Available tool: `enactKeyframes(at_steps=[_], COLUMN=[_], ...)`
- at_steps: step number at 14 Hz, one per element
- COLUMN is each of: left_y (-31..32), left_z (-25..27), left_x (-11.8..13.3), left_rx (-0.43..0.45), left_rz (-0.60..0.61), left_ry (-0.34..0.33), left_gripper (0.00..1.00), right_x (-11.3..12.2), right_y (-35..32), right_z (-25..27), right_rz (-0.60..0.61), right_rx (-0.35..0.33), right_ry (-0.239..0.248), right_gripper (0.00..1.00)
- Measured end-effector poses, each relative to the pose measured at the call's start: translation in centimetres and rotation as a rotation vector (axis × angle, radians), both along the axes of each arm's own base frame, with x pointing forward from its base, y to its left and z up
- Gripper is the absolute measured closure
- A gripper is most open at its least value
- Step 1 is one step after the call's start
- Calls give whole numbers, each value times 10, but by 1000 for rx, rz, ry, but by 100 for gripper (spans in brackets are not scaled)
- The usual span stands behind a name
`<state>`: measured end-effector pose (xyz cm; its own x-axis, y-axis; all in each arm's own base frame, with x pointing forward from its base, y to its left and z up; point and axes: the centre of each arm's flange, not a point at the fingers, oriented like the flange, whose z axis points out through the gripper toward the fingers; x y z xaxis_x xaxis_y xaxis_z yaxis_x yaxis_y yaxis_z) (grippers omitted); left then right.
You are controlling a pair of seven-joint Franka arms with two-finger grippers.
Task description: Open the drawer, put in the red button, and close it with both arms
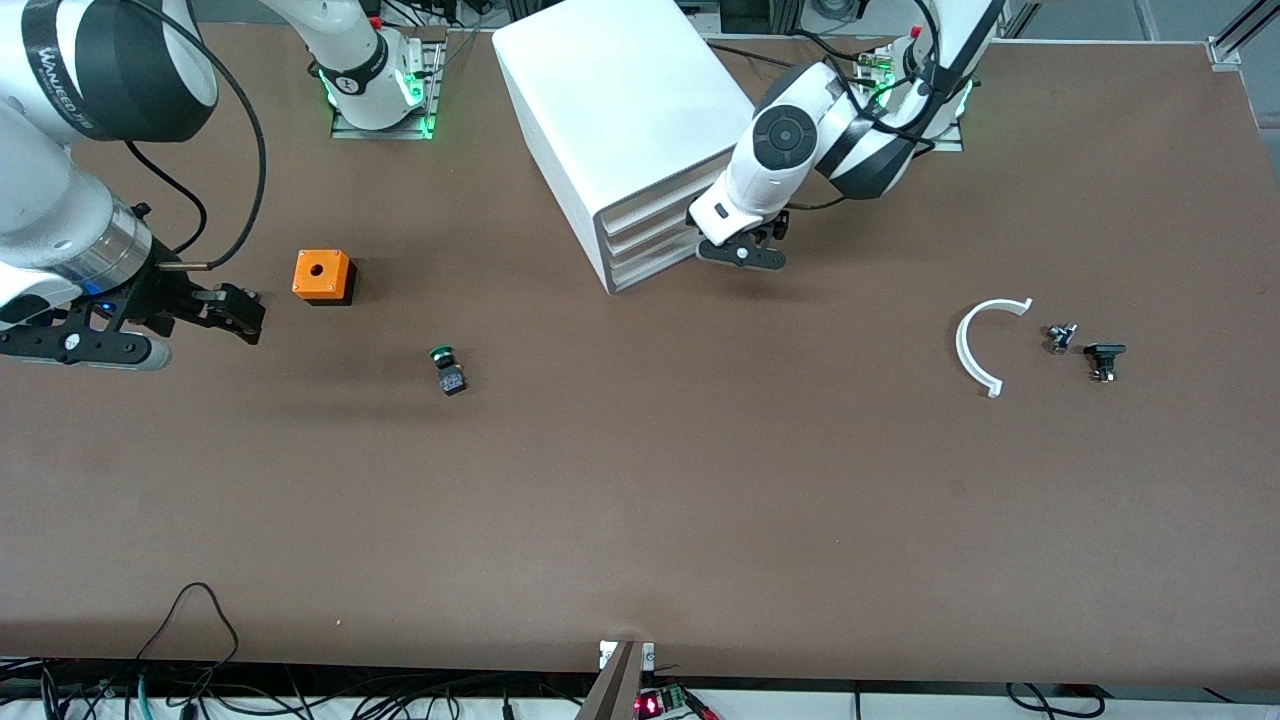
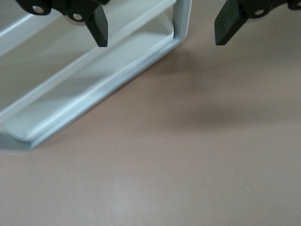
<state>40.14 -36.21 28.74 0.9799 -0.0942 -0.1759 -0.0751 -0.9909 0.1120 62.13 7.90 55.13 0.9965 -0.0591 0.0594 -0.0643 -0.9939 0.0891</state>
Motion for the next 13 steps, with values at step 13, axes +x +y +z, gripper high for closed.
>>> enactKeyframes(at_steps=[13], left_y=[323], left_z=[255], left_x=[153], left_rx=[-16], left_rz=[109], left_ry=[-248], left_gripper=[0], right_x=[-11], right_y=[-53], right_z=[-16], right_rz=[20], right_rx=[27], right_ry=[48], right_gripper=[0])
